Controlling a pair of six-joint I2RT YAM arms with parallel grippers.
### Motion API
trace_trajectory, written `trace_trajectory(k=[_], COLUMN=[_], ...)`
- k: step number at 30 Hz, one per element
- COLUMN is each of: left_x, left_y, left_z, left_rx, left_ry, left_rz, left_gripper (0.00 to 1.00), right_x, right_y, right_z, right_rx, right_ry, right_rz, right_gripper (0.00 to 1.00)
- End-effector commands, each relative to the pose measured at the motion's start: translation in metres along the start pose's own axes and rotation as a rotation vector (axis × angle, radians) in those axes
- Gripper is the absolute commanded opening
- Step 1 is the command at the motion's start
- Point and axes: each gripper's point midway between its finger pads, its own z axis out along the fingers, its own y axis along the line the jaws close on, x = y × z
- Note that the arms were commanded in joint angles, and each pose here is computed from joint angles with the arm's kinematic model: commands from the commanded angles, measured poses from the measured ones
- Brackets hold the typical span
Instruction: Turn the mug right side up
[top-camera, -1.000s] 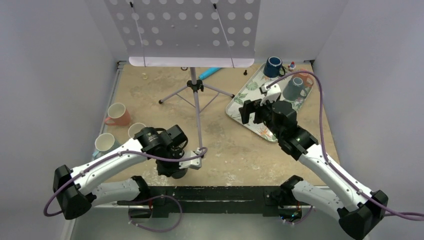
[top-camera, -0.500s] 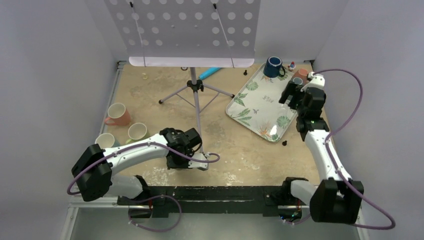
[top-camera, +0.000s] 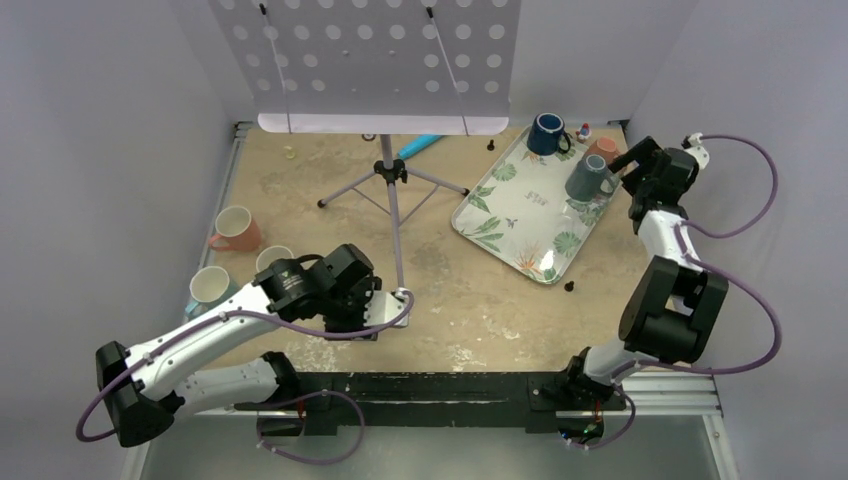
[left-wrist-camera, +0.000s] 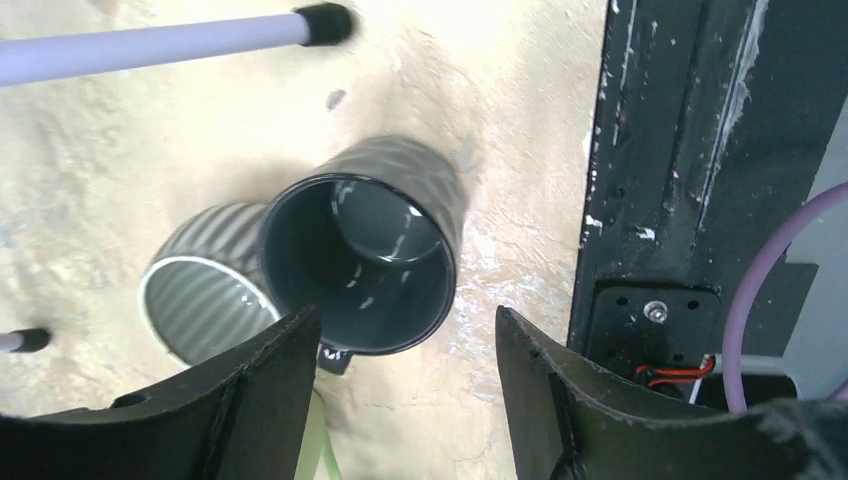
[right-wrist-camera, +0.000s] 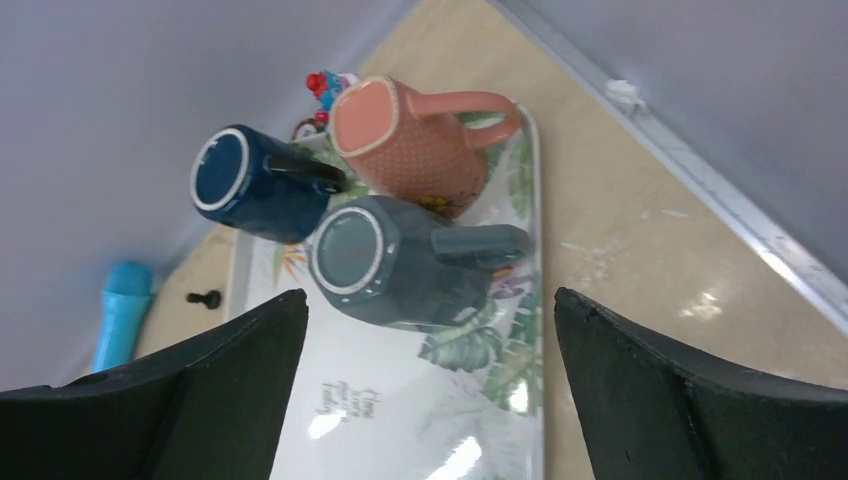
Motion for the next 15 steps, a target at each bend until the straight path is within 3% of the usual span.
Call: trace_trajectory(k=[1, 9, 15], left_x=[-0.015, -0.014, -0.006], left_y=[0.009, 0.021, 0.019], left_z=[-0.022, -0.022, -0.02], left_rx=[-0.057, -0.122, -0.131], left_ry=[-0.096, -0.1, -0.093], left_rz=[-0.04, -0.1, -0.093], left_gripper=[0.69, 0.7, 0.7], right_x=[-0.022, -0.008, 0.005], right_y=[0.043, 0.043, 0.027], right_z=[0.015, 0.041, 0.055], right_rx=[-0.17, -0.18, -0.132], right_ry=[-0.006, 0.051, 0.084], right_rz=[0.209, 0.498, 0.63], right_gripper=[0.95, 0.82, 0.8])
